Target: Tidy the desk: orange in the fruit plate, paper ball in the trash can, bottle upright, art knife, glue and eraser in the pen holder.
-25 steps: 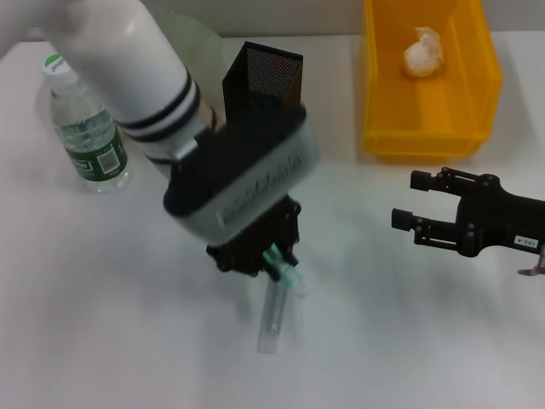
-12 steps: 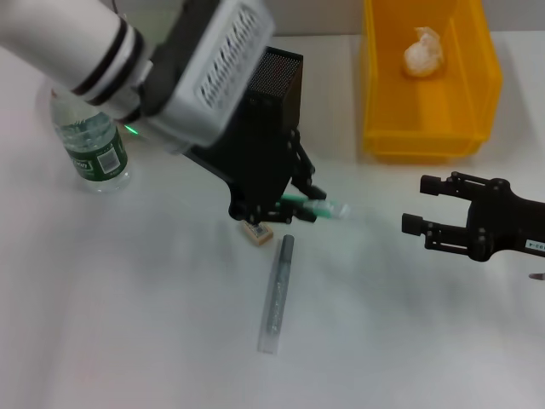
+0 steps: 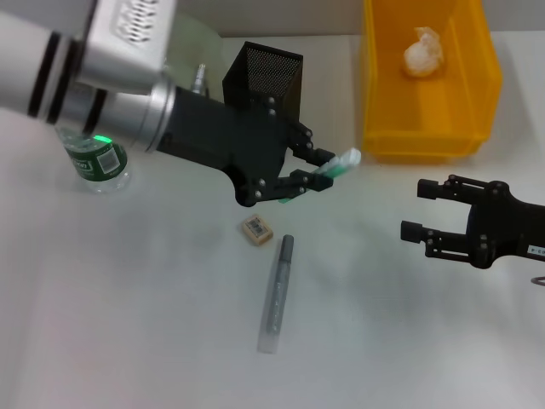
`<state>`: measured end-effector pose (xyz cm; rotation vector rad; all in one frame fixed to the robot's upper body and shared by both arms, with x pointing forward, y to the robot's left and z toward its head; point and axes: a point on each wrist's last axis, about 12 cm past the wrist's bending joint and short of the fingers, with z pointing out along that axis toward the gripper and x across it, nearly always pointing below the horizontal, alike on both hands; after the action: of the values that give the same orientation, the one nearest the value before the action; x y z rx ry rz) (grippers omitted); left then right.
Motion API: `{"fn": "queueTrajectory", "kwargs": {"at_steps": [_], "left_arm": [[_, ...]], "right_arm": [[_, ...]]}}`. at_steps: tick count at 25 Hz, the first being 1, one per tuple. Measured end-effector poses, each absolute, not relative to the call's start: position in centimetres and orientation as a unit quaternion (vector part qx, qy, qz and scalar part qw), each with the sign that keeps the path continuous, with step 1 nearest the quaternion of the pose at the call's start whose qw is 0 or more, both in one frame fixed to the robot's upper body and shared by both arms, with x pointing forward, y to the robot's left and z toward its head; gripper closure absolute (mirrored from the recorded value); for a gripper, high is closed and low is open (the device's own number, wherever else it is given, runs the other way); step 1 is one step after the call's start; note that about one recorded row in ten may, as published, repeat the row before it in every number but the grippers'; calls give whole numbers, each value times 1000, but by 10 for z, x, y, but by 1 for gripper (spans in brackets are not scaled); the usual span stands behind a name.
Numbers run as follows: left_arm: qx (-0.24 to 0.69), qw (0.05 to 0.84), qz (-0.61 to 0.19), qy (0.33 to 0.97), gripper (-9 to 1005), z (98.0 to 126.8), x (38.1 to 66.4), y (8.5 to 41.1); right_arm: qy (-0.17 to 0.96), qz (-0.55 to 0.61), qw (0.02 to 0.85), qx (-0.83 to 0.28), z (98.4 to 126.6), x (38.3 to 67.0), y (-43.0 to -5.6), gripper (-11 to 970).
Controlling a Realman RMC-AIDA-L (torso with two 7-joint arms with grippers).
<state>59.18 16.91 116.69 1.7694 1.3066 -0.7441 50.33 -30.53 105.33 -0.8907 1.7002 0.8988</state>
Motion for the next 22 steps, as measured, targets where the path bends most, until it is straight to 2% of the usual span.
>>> {"fn": "queueTrajectory", "kwargs": {"at_steps": [13,22], "left_arm": [[553,477,-401,554,793,1128,566,195],[452,554,-429,552,792,1097,548,203]], "right_arm": [[695,372,477,-388,1052,499,-305,215],[686,364,486,-400,1050,497,-304,216]]}}
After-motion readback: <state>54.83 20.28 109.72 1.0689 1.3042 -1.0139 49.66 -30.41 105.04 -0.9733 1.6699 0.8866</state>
